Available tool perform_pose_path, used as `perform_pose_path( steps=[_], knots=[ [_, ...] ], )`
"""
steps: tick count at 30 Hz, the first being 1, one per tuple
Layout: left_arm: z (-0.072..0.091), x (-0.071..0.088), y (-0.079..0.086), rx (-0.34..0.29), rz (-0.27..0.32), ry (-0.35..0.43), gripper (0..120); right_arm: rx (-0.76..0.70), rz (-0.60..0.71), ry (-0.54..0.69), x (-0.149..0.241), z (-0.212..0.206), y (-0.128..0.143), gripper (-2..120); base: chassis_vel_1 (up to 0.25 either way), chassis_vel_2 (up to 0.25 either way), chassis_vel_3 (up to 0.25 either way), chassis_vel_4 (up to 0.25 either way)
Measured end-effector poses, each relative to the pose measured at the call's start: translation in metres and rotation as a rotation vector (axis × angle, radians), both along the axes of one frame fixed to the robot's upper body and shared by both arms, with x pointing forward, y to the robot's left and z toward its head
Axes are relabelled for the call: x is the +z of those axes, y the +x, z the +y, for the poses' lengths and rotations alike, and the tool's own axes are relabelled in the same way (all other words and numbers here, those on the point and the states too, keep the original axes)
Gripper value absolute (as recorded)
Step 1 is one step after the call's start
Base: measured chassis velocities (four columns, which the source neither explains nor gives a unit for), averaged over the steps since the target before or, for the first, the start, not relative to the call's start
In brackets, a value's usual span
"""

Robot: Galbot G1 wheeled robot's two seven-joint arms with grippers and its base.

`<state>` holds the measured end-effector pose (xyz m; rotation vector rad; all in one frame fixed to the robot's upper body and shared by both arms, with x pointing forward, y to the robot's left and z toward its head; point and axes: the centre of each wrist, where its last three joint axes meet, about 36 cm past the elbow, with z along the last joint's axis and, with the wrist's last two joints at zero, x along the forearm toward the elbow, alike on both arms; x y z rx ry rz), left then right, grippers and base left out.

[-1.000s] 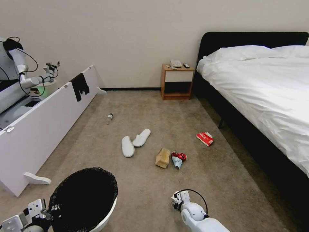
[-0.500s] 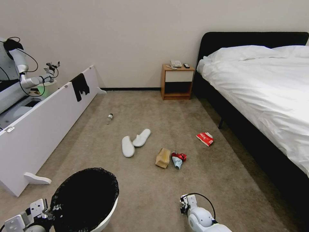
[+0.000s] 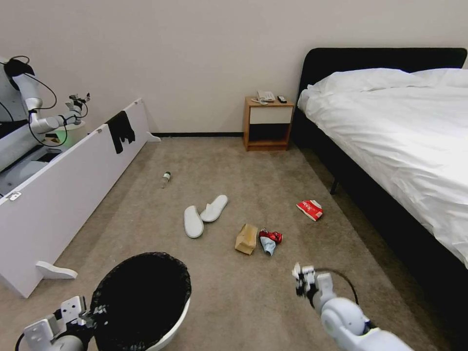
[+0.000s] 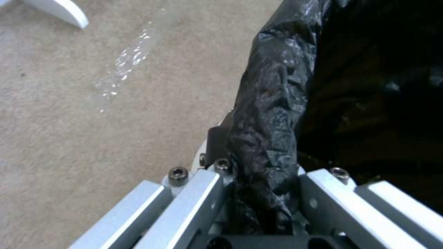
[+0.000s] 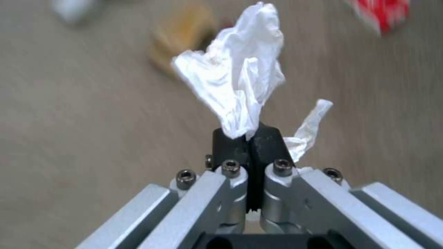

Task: Pick up the trash bin, then pick up the garbage from the floor and place it into the trash bin.

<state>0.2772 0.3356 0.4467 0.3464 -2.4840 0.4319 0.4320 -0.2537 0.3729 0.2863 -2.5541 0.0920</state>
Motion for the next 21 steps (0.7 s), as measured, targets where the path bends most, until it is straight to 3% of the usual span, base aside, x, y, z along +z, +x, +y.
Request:
perform_pose_path(
  steps=[7,9,12,21],
  knots=[
    [-0.006,0.003,0.004,-0.026,-0.013,-0.006,2,0.108,-0.146,0.137,0.076,0.021,-0.005,0,0.0,0.0,0.0,0.0],
    [-0.007,0.005,0.006,-0.038,-0.018,-0.003,2,0.197,-0.211,0.205,0.117,0.04,-0.007,0,0.0,0.0,0.0,0.0],
    [-0.007,0.006,0.007,-0.045,-0.02,0.0,2,0.275,-0.264,0.247,0.146,0.056,-0.008,0,0.0,0.0,0.0,0.0],
    [-0.006,0.01,0.01,-0.066,-0.029,0.017,2,0.52,-0.277,0.316,0.201,0.115,-0.008,0,0.0,0.0,0.0,0.0]
  ],
)
